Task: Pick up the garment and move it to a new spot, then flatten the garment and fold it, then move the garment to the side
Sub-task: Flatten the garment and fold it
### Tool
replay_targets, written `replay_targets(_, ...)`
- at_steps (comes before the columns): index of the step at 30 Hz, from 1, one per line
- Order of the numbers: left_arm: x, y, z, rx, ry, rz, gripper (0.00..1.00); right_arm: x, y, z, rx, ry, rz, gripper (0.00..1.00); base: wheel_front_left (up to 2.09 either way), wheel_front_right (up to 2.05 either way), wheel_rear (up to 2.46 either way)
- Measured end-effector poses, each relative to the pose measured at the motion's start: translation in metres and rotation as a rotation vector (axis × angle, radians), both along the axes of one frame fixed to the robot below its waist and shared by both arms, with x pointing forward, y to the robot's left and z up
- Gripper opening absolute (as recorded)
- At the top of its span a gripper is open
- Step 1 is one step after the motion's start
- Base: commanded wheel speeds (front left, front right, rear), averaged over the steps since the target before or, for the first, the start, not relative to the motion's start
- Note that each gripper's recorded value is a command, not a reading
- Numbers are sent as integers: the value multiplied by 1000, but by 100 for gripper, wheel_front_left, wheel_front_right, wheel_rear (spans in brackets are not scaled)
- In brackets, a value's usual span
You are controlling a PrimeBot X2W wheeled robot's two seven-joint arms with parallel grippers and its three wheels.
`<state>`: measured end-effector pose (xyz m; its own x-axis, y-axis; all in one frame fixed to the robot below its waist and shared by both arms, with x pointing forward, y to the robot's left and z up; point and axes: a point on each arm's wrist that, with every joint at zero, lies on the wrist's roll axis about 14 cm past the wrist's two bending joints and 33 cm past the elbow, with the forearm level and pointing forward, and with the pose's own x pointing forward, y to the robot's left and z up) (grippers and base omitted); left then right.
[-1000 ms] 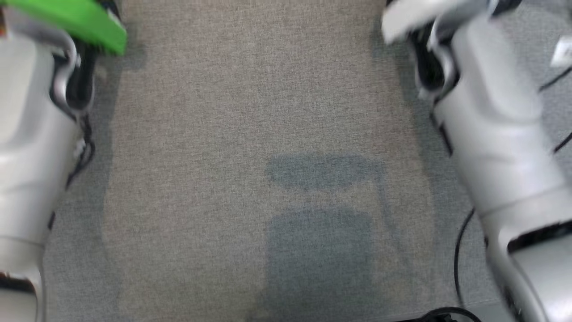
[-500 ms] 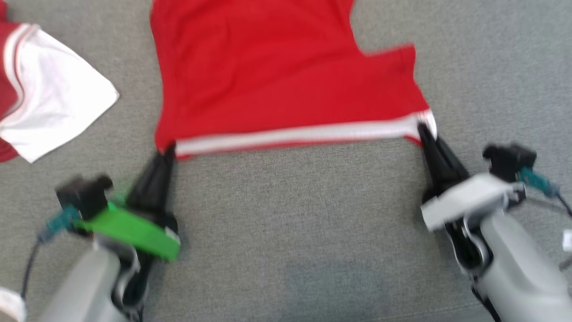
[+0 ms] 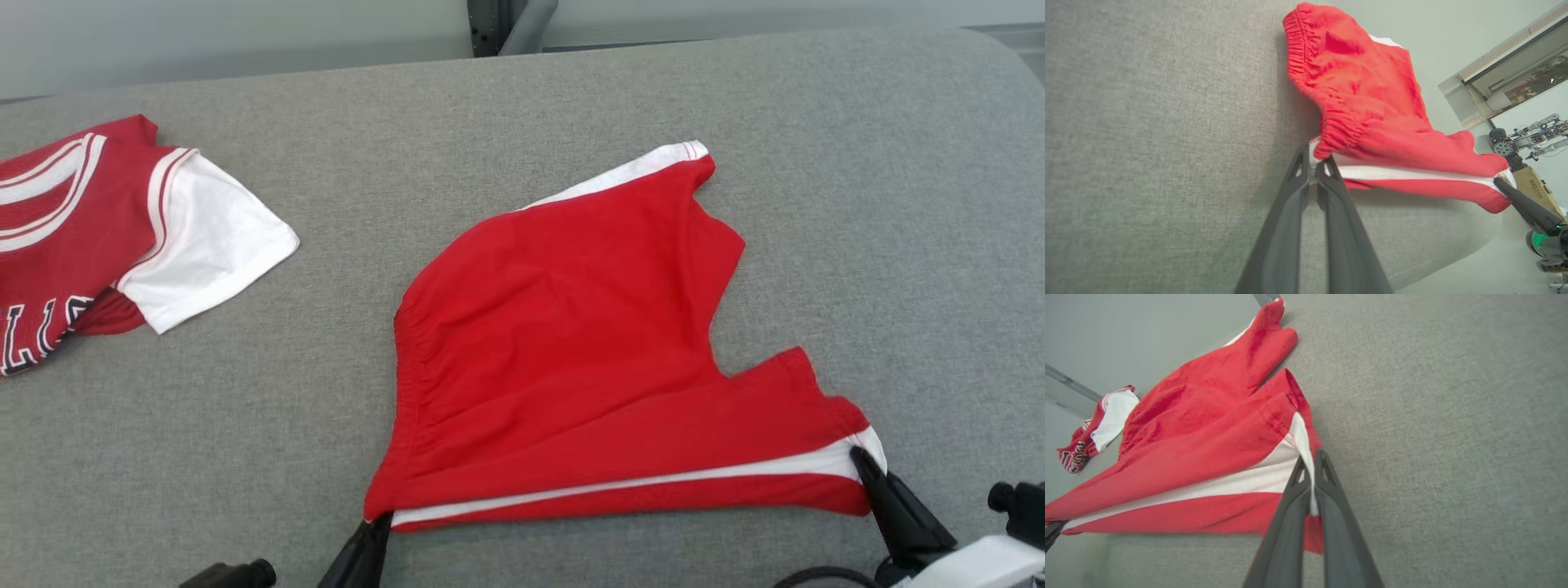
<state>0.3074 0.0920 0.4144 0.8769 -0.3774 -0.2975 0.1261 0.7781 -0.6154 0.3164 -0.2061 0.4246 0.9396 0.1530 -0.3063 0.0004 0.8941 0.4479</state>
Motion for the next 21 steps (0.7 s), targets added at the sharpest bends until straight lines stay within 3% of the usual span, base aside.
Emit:
replay_targets(4, 17, 4, 19, 45, -43, -52, 0, 41, 14, 31, -15, -89, 58, 0, 0, 0, 0)
replay_targets(8, 65, -10, 51, 31, -119, -119, 0, 98, 36, 58, -10, -160, 120, 0, 0, 0, 0)
replay_targets(13, 116, -16, 72, 39, -154, -139, 0, 155, 58, 62, -20, -156, 185, 0, 0, 0, 0)
replay_targets(21, 164, -5, 46, 100, -50, -109, 0, 216, 91, 33, -60, -50, 267, 0, 0, 0, 0)
